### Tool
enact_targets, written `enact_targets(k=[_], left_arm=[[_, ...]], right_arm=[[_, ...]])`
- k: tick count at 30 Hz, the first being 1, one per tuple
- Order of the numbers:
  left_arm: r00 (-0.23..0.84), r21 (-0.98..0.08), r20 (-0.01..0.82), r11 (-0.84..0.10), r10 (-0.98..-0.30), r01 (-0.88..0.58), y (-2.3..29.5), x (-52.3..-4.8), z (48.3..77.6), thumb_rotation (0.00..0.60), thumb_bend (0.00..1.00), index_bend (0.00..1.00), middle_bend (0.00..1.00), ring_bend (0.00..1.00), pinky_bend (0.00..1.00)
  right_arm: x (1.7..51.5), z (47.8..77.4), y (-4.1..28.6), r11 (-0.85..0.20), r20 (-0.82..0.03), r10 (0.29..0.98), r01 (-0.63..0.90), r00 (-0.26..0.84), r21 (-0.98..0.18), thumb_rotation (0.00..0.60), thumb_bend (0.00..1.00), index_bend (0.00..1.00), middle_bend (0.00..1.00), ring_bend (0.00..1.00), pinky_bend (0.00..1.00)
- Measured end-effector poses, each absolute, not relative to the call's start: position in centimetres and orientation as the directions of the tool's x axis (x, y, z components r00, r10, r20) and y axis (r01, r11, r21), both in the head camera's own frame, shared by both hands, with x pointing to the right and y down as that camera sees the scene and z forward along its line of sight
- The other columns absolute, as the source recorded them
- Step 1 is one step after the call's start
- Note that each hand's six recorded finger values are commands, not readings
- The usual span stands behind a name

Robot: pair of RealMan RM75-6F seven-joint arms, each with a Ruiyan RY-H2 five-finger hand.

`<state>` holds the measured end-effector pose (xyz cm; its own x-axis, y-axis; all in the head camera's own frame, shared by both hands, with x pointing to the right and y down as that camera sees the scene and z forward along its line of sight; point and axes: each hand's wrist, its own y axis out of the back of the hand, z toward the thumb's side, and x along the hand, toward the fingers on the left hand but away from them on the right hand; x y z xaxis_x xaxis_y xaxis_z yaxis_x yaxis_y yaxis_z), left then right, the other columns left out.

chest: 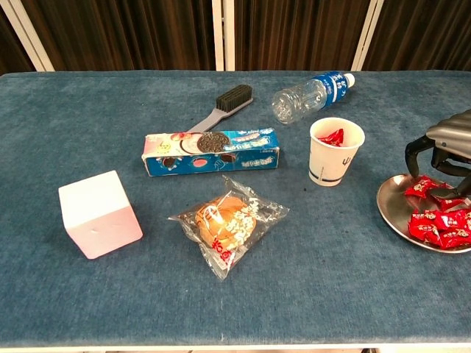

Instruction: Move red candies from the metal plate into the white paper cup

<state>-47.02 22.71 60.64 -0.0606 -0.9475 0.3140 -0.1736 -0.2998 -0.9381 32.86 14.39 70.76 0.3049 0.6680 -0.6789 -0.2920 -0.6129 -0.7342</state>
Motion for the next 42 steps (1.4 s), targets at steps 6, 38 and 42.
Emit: enact_targets(k=[6,38,42], left_arm=[[-0.065,-0.937,0.317,-0.302,-0.946,-0.173,22.8,-47.2,60.7,0.600,0.02,0.09,0.09,0.00,0.00],[-0.070,-0.938,0.316,-0.300,-0.946,-0.172,22.7,-47.5,60.9,0.600,0.02,0.09,0.09,0.00,0.00],[-0.071,-0.938,0.315,-0.300,-0.946,-0.173,22.8,-47.5,60.9,0.600,0.02,0.09,0.09,0.00,0.00]], right_arm=[[32.8,71.5,14.3,-0.629,-0.701,0.649,-0.310,0.295,-0.713,0.600,0.48,0.62,0.94,1.00,1.00],[22.4,68.3,7.6,-0.578,-0.527,0.724,-0.027,0.444,-0.816,0.600,0.52,0.58,0.94,1.00,1.00],[22.4,68.3,7.5,-0.574,-0.527,0.724,-0.035,0.445,-0.818,0.600,0.51,0.47,0.94,1.00,1.00]])
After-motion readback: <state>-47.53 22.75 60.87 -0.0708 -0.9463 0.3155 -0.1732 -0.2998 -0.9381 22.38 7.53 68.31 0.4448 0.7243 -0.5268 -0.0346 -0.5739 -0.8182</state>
